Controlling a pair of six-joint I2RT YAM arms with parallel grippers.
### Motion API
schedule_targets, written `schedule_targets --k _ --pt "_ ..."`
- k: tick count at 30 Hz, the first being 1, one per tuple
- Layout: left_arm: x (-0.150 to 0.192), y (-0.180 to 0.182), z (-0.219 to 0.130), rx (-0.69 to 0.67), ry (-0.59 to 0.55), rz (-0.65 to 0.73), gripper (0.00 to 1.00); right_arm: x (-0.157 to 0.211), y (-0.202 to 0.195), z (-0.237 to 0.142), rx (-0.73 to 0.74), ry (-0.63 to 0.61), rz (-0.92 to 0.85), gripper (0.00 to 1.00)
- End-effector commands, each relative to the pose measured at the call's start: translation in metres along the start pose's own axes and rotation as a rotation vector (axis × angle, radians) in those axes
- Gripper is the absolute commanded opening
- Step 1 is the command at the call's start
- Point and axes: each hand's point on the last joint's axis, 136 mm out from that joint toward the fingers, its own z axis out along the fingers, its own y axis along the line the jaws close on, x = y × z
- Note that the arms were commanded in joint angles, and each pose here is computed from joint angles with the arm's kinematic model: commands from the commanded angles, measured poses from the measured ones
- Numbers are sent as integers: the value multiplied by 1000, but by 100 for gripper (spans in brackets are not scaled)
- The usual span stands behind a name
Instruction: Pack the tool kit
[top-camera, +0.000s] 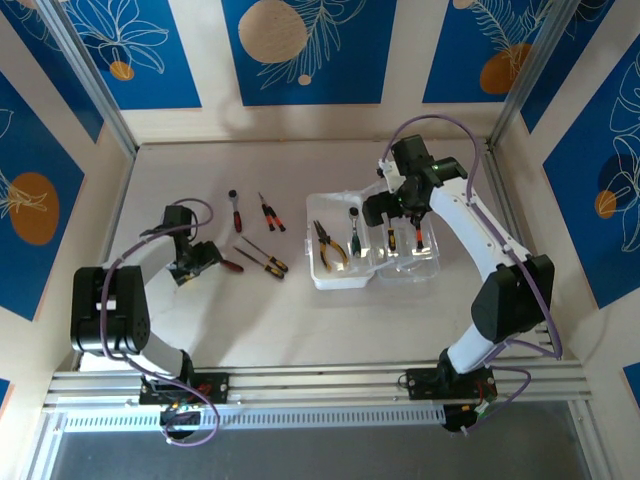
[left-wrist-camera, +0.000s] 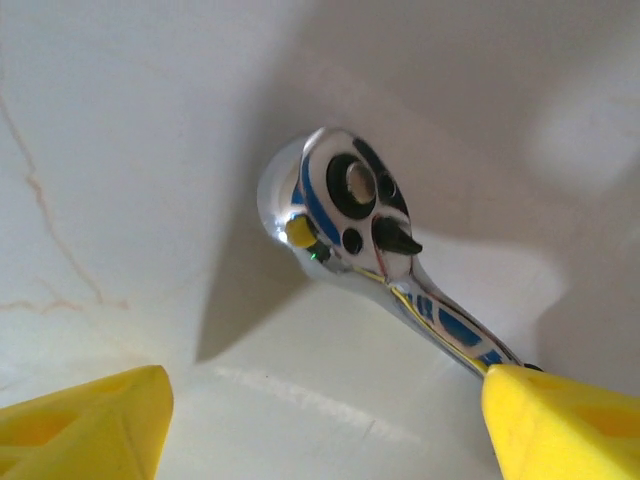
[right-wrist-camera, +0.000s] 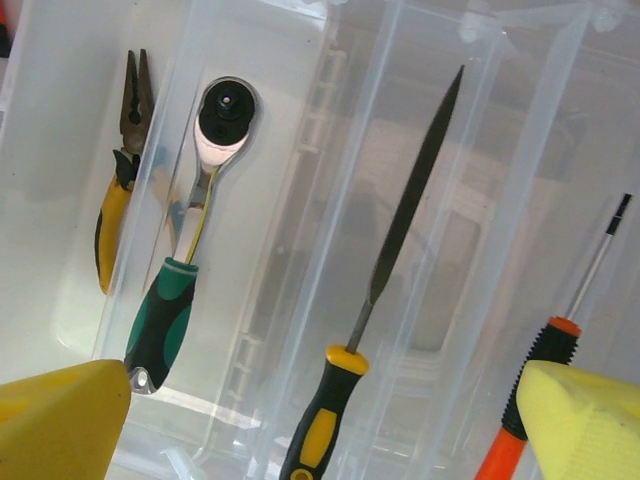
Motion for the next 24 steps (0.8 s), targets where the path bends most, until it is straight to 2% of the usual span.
schedule_targets --k 1,7,12,20,24 --pt "-17 -6 6 21 -24 -22 77 -1 10 3 -34 8 -6 99" --pt "-26 -10 16 32 -18 -31 68 -1 12 3 -34 15 -17 99" --pt "-36 -23 8 84 -35 -10 62 -1 12 2 -33 15 -22 99" --pt "-52 -37 -19 132 -95 53 64 1 13 10 -40 34 -18 99" --pt "-57 -32 -14 89 -86 48 65 -1 17 12 -51 32 -20 99"
